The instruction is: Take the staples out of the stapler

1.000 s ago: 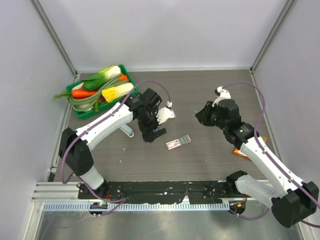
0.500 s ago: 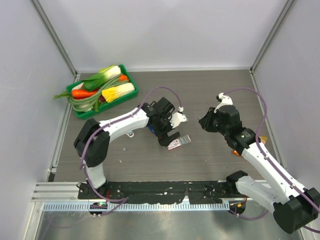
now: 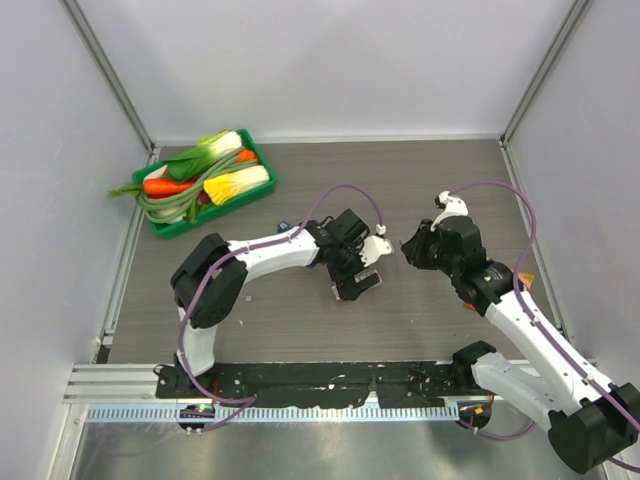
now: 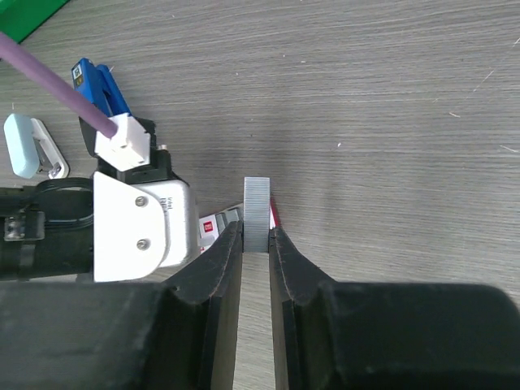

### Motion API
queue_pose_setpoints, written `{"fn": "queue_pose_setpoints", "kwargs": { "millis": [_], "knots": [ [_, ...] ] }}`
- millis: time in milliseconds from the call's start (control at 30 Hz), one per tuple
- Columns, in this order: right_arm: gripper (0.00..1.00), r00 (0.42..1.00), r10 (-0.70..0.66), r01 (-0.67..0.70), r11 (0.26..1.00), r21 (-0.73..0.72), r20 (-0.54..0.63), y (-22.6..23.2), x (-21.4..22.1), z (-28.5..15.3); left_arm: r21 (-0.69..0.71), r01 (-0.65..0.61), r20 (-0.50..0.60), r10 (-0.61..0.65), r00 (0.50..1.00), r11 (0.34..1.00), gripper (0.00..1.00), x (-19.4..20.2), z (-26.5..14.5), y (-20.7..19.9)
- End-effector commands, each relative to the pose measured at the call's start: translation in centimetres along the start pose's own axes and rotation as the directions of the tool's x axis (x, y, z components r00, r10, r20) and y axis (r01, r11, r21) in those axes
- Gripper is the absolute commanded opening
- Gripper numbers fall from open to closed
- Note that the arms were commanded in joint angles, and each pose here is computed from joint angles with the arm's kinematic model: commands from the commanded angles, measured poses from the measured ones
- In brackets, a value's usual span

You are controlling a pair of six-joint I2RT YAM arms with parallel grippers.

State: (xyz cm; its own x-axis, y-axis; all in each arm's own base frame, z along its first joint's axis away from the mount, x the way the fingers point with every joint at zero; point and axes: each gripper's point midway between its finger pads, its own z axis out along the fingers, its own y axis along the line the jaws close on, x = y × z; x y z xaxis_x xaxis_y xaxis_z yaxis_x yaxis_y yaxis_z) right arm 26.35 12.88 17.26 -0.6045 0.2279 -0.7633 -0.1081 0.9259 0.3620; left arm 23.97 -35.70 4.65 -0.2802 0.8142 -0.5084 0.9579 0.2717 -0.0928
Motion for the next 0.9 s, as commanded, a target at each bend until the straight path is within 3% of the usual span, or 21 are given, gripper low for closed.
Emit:
{"fn": "queue_pose_setpoints", "kwargs": {
  "millis": [0,300,433,600,867],
  "knots": [
    [0.02,0.997,-0.001,0.0,1.0,0.012,0.077,-0.2,-1.7,-1.0,-0.03,0.002,0.062,0.0,0.998,1.0,1.0,-1.9,0.9,0.5],
    [0.01,0.991,0.024,-0.03,0.999,0.039,0.129,-0.5,-2.8,-1.8,-0.03,-0.048,0.052,0.049,0.997,0.998,1.0,-0.8,2.6,-0.3],
    [0.01,0.99,0.033,-0.038,0.999,0.037,0.139,-0.4,-3.1,-2.0,-0.027,-0.085,0.049,0.086,0.995,0.996,0.85,-0.3,3.1,-0.8],
    [0.01,0.989,0.038,-0.043,0.999,0.029,0.14,-0.3,-3.1,-2.1,-0.071,-0.1,0.046,0.103,0.994,0.992,0.79,-0.1,3.6,-0.6],
    [0.01,0.988,0.036,-0.04,0.999,0.027,0.149,-0.4,-3.1,-2.6,-0.096,-0.109,0.037,0.113,0.993,0.989,0.55,0.6,3.8,-0.2]
  ]
}}
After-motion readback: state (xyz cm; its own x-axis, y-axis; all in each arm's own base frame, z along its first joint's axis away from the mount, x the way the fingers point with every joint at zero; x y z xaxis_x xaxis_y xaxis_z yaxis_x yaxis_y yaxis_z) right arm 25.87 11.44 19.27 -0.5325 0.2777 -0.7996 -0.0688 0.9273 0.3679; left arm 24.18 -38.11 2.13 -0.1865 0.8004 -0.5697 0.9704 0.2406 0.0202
